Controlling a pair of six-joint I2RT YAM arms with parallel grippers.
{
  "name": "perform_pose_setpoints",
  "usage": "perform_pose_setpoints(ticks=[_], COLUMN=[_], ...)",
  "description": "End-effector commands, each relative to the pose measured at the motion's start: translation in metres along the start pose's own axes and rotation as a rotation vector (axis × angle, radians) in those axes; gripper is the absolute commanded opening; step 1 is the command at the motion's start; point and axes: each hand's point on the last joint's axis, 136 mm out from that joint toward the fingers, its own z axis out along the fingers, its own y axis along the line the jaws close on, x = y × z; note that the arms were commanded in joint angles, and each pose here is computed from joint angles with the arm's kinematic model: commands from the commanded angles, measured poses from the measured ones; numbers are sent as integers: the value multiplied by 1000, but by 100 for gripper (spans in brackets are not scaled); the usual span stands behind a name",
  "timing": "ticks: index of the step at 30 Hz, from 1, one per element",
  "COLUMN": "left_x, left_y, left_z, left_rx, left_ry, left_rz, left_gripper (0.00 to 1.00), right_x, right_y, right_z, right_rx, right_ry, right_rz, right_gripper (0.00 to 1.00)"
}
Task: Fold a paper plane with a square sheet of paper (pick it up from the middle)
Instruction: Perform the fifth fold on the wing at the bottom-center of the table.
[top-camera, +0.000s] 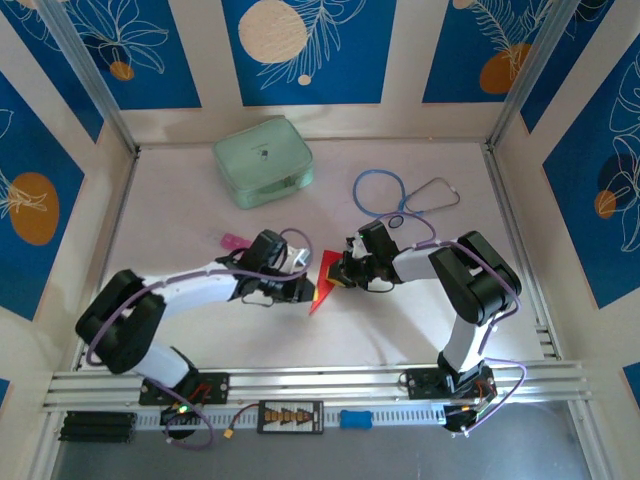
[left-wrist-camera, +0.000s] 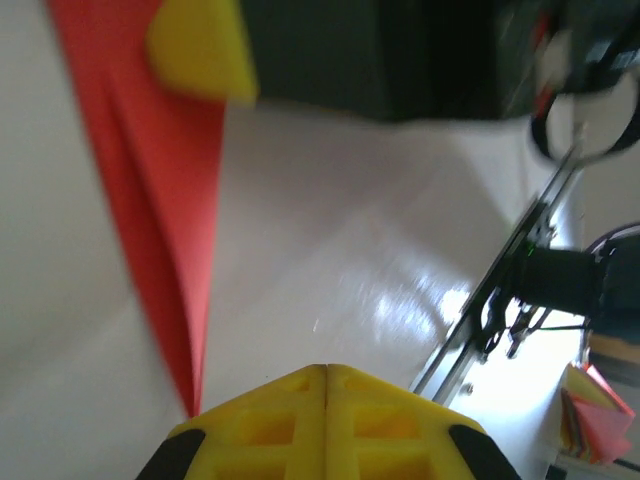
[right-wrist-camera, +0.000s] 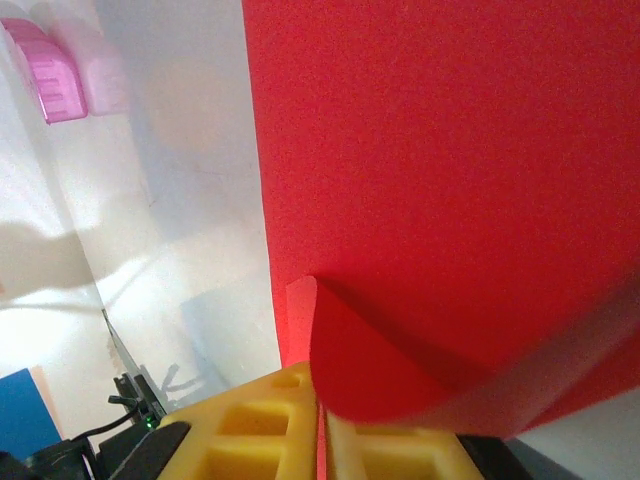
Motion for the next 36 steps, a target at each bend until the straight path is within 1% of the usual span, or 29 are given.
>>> perform_pose_setpoints(ticks=[1,7,12,15,20,23,29,32,36], left_x=[-16,-29,-26,-11,28,47,76,85,94], left_y=[-8,-6,7,28,62,74,82,87,89], left_z=[18,35,47,52,50,46,35,26,18], left_rx=[58,78,52,-8,-120,-163,-200,-236,-249], left_ry=[3,4,34,81,162,210,262,269,279], left_rz=[-2,-5,-20,-58,-100,-108,-131,-136,-142], left_gripper=[0,0,0,0,0,0,0,0,0], right_x=[18,19,20,20,21,21,22,22,22], right_y=[-65,-64,-65,-65,-67,-70,-72,-72,-72], right_z=[2,3,2,2,1,1,2,2,2], right_rx=[218,214,218,220,231,238,245,247,246], right_ry=[7,9,12,11,11,12,14,13,12], right_rz=[133,133,135,135,137,141,145,147,147], right_gripper=[12,12,12,12,12,12,12,12,12])
